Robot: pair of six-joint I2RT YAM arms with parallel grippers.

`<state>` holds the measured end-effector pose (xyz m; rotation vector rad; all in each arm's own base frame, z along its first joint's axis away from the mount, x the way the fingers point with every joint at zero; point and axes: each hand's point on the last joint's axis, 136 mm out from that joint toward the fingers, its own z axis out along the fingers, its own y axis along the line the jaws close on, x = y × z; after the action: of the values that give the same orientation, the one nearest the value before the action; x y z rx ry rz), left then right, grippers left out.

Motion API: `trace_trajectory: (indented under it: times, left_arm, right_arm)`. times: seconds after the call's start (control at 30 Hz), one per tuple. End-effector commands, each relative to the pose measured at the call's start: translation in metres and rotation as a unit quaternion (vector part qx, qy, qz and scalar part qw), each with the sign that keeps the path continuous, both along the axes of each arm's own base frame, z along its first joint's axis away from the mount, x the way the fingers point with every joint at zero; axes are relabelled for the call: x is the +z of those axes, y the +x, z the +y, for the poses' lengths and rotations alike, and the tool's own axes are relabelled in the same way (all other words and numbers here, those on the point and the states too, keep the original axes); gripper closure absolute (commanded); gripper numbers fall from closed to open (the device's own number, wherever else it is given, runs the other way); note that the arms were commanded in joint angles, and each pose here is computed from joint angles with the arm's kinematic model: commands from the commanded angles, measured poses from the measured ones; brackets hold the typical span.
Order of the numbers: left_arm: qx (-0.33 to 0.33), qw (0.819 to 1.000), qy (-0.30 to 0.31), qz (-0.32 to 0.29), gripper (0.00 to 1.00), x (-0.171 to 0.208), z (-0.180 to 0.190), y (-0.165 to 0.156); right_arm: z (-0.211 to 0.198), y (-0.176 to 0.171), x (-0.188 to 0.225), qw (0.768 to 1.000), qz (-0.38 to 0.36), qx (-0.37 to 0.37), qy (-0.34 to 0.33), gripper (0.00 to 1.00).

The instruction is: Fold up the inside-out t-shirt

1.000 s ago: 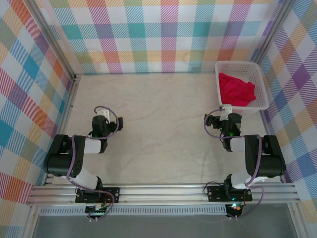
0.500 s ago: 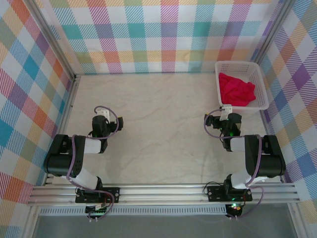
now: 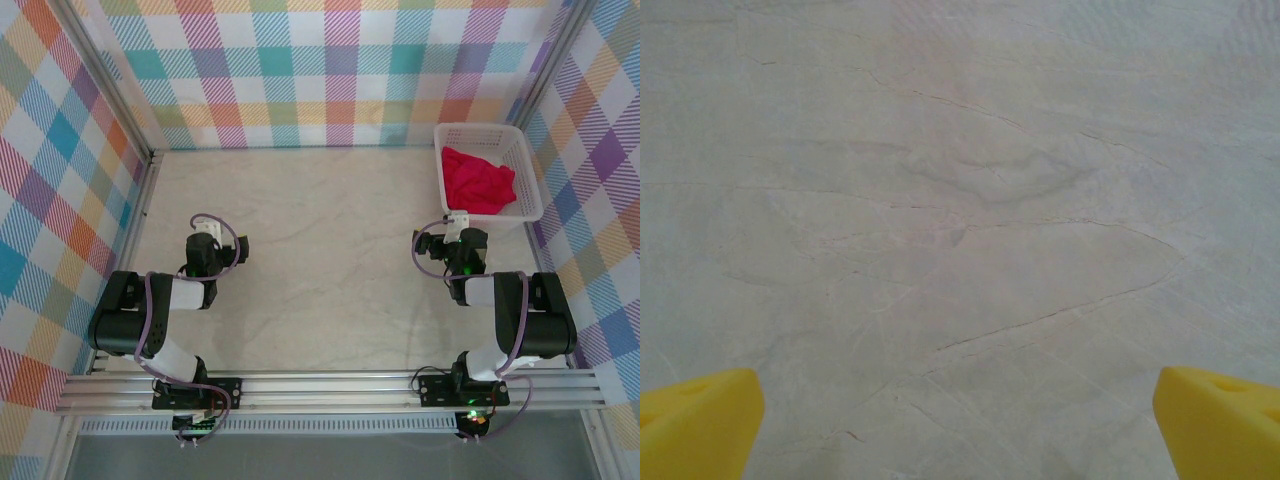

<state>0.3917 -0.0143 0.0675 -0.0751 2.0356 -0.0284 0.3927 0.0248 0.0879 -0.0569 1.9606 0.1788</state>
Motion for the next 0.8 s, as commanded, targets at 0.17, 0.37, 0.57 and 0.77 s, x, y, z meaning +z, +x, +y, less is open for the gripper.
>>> trace_trajectory:
  times: [0.17, 0.37, 0.57, 0.77]
  left_arm:
    - [-0.004, 1.0, 0.0, -0.018, 0.0, 0.011, 0.0, 0.008]
    - [-0.003, 1.0, 0.0, -0.019, 0.0, 0.012, 0.0, 0.008]
    - [-0.003, 1.0, -0.001, -0.018, 0.0, 0.012, 0.0, 0.008]
    - [-0.004, 1.0, -0.001, -0.018, 0.0, 0.012, 0.0, 0.008]
  right_arm:
    - [0.005, 0.004, 0.006, 1.0, -0.011, 0.013, -0.004, 0.0]
    - [-0.001, -0.003, 0.022, 0.999, -0.032, -0.016, -0.016, 0.0]
    - [-0.01, -0.019, 0.09, 0.996, -0.003, -0.085, 0.016, 0.01]
    - [-0.066, -0.024, 0.115, 0.93, 0.063, -0.321, 0.168, 0.0]
